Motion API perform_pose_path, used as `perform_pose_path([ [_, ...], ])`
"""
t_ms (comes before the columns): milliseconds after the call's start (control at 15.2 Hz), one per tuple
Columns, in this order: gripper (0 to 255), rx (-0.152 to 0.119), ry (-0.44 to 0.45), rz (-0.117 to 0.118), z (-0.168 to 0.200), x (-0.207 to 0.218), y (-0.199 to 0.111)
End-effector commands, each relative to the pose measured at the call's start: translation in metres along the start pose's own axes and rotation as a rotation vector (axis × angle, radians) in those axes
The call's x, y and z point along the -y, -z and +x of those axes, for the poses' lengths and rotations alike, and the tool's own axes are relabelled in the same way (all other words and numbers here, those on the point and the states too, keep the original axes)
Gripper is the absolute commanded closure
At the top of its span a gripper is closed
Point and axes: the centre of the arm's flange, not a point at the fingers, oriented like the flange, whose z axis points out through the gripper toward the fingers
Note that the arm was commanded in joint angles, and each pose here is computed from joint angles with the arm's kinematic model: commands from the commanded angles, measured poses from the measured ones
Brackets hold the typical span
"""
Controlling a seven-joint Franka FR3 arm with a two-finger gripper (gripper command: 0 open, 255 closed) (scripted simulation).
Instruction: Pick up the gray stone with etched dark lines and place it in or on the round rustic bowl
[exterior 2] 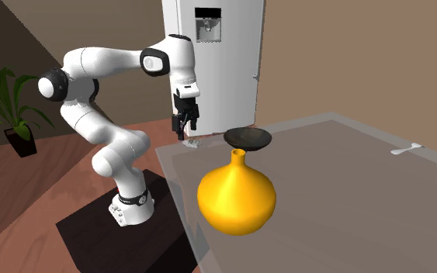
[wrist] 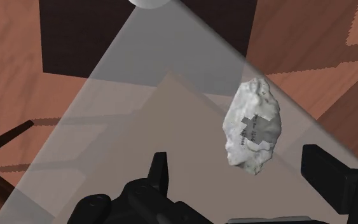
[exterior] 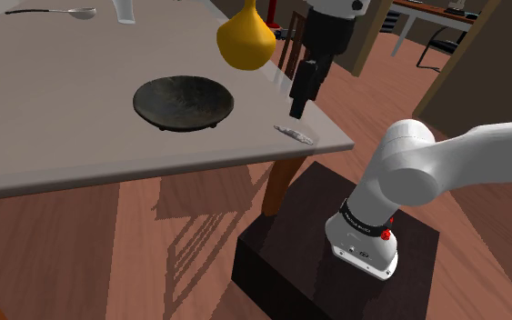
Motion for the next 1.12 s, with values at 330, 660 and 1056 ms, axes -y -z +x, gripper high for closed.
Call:
perform_pose_path([
  [330, 0, -0.003, 0.004, -0.002, -0.002, 0.003, -0.033],
  [660, 0, -0.003, 0.004, -0.002, -0.002, 0.003, -0.033],
  [1056, 255, -0.002, 0.004, -0.002, -0.002, 0.003, -0.033],
])
